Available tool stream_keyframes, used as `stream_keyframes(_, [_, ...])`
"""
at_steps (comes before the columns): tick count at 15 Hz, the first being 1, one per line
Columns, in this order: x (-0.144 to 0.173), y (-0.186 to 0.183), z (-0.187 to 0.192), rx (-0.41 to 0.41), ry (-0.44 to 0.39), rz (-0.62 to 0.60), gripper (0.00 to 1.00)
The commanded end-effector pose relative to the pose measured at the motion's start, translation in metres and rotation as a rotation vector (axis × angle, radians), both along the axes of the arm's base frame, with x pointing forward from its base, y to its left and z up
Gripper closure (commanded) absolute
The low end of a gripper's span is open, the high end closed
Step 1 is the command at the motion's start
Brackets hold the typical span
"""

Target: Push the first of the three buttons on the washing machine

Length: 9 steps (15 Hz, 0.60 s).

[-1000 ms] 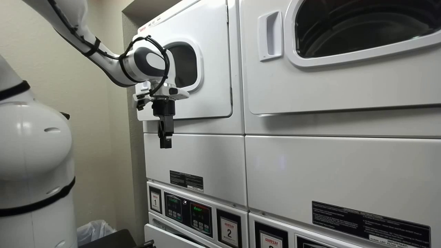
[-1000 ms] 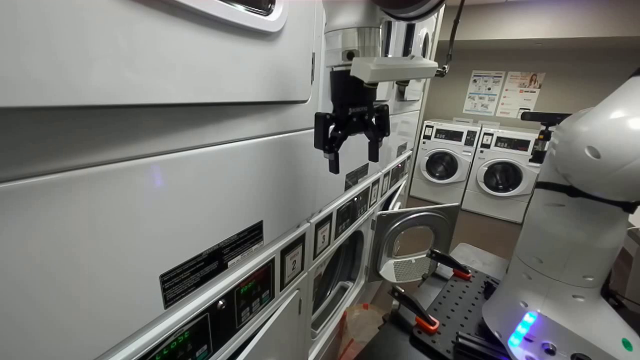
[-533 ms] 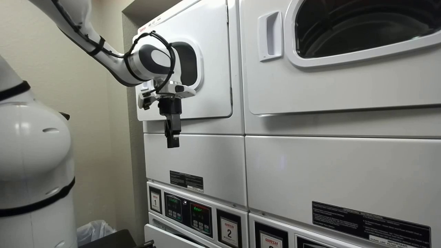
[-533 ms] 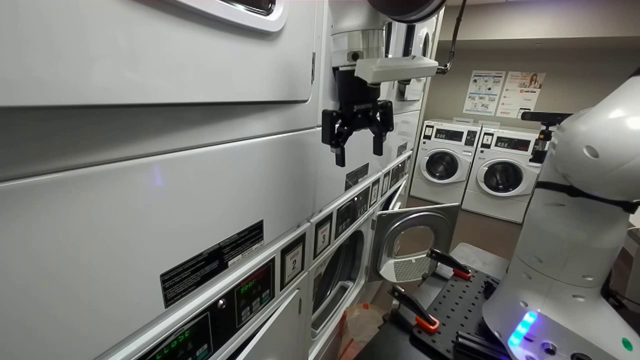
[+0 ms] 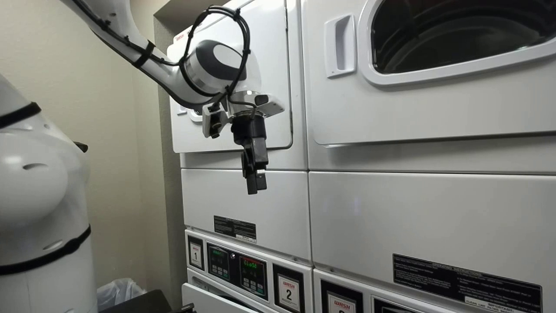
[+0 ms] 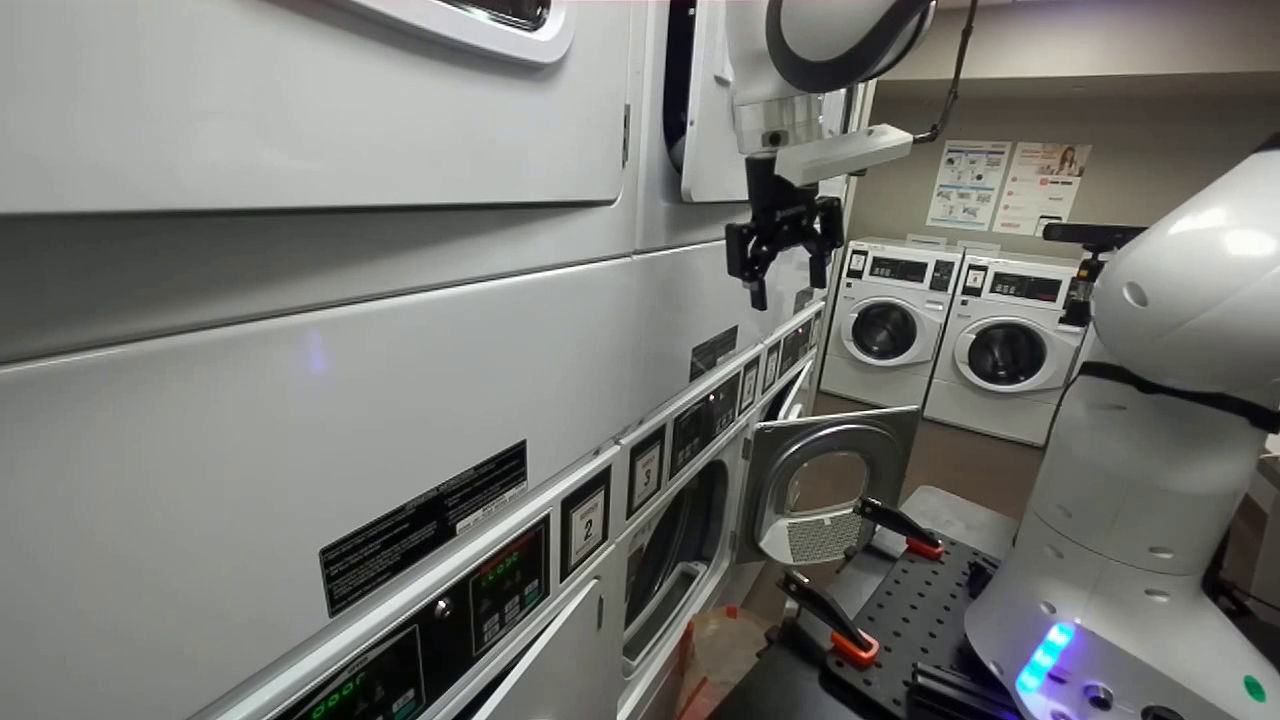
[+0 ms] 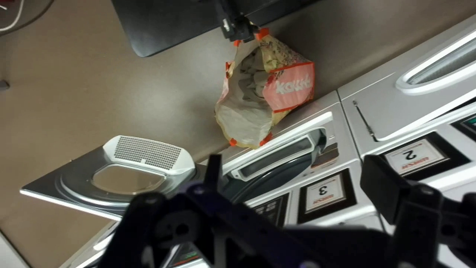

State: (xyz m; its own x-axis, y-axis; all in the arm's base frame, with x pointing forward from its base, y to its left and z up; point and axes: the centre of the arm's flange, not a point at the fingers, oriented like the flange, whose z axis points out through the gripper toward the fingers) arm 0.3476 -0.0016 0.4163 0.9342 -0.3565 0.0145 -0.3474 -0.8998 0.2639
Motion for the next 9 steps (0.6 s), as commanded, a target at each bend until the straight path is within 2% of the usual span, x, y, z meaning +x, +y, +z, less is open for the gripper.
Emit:
stream_keyframes(1, [0.001,-0.064,-0.007,-0.018,0.010,-0.038,0.37])
stream_keyframes(3, [0.004,-0.098,-0.015,0.006,0.022,-0.039,0.54])
stream_keyframes(6, [0.007,-0.128,-0.026,0.048,0.038,0.008,0.76])
stream_keyframes(7, [0.008,-0.132,-0.028,0.063,0.040,0.035,0.85])
stream_keyframes(9, [0.016,-0.141,-0.038,0.072,0.043,0.103,0.96])
